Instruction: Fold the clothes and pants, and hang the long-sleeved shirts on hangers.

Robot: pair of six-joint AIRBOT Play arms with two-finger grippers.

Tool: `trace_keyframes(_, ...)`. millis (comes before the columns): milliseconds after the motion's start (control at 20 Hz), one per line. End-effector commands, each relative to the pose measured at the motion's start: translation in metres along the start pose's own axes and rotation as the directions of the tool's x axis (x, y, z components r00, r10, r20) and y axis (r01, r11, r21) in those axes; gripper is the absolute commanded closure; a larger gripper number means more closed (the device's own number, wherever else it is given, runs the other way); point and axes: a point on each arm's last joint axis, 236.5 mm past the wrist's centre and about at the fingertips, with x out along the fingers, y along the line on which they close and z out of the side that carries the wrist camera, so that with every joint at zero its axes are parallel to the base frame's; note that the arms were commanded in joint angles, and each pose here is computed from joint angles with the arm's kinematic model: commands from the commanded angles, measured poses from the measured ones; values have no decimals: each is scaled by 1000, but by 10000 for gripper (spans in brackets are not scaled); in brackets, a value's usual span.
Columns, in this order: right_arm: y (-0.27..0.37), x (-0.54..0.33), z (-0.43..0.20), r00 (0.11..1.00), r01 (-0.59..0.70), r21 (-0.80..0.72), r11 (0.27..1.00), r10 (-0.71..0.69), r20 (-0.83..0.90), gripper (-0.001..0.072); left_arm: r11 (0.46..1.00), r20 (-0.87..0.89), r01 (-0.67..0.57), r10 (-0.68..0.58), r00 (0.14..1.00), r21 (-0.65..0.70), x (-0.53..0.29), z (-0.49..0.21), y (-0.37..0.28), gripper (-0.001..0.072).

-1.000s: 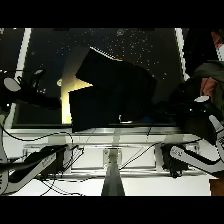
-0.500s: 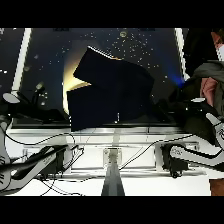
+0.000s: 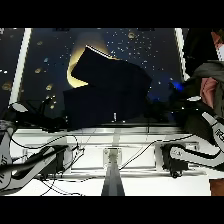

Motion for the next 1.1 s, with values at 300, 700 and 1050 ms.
trace_keyframes(300,48,10,8,1000,-7,-181,983,12,24,687,997,156,-74,76,985,-15,6,34,21,289)
trace_keyframes(700,115,-50,59,977,29,-403,915,60,205,688,985,326,-111,63,943,130,-62,92,-4,694)
trace_keyframes(1050,285,-180,84,848,20,-686,727,351,397,687,893,806,-308,-94,585,328,-291,170,-135,694)
